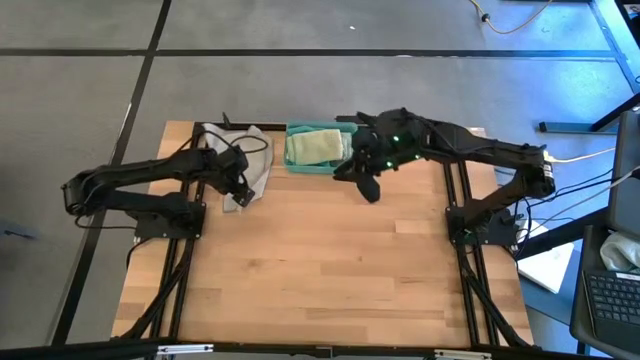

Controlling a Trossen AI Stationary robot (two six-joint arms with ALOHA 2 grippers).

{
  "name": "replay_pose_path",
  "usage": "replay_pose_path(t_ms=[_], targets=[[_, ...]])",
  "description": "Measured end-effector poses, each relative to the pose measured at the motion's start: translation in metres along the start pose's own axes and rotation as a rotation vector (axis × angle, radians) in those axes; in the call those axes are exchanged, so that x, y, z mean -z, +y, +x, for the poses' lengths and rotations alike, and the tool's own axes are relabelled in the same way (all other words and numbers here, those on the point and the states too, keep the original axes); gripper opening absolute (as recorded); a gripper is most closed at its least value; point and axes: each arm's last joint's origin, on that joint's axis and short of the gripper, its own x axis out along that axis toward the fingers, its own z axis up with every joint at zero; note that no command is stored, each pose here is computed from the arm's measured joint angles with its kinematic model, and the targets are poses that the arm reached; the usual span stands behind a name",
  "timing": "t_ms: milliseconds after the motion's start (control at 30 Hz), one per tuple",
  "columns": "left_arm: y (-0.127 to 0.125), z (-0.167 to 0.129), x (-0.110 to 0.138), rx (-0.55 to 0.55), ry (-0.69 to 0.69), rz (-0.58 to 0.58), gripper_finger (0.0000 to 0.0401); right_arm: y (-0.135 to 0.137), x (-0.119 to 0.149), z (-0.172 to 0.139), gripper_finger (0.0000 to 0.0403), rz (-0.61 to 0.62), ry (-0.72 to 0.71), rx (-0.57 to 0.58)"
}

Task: Fold microfiber towels
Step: Fold the gray towel

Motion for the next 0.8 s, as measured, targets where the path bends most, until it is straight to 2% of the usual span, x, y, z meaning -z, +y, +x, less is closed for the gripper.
replay_pose_path(t_ms=[167,333,567,800], targets=[[-0.002,0.016,-0.003,-0.054,0.080,-0.042,0.0203,0.030,0.005,-0.016,0.0085,-0.028,-0.040,-0.003],[-0.001,0.038,-0.005,-0.156,0.203,-0.054,0.0203,0.044,0.012,-0.030,0.0085,-0.048,-0.035,0.012],[-0.011,0.053,-0.010,-0.095,0.215,-0.043,0.0203,0.052,0.022,-0.034,0.0085,-0.033,0.030,0.024],[-0.013,0.069,-0.004,-0.150,0.304,-0.029,0.0202,0.058,0.027,-0.033,0.0085,-0.039,0.046,0.046]])
